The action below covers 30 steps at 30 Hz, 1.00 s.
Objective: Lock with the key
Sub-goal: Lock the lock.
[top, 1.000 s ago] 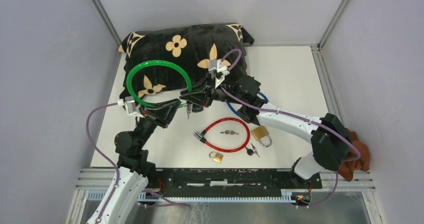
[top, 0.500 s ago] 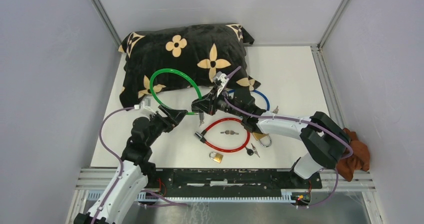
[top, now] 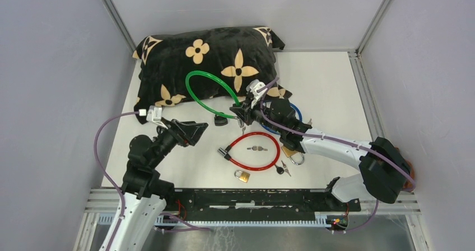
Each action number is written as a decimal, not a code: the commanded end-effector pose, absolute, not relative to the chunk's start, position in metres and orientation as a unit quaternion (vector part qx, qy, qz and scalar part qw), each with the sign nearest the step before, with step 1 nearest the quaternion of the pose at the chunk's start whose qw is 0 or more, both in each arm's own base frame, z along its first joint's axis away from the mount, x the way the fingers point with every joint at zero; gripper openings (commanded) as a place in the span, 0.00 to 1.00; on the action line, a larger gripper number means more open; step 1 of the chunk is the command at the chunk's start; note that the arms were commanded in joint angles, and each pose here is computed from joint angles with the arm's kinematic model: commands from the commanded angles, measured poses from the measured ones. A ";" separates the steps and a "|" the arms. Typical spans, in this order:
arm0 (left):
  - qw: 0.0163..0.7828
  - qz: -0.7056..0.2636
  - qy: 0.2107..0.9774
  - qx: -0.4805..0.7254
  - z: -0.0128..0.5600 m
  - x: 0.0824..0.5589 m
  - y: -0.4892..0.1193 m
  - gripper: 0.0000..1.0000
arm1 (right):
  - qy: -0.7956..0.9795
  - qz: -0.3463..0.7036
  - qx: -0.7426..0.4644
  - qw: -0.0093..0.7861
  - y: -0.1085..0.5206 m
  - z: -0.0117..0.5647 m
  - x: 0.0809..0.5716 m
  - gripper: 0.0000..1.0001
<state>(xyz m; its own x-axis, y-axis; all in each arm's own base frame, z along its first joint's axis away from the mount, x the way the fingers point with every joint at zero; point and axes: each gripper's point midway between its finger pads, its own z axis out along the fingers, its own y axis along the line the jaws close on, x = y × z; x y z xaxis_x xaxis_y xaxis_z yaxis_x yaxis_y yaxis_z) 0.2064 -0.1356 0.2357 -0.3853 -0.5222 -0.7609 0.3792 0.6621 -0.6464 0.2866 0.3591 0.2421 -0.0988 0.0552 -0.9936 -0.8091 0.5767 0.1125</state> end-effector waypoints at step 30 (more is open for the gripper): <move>0.484 -0.506 0.708 -0.094 0.314 0.291 -0.205 0.26 | 0.634 0.363 -0.305 0.611 0.407 0.244 0.254 0.00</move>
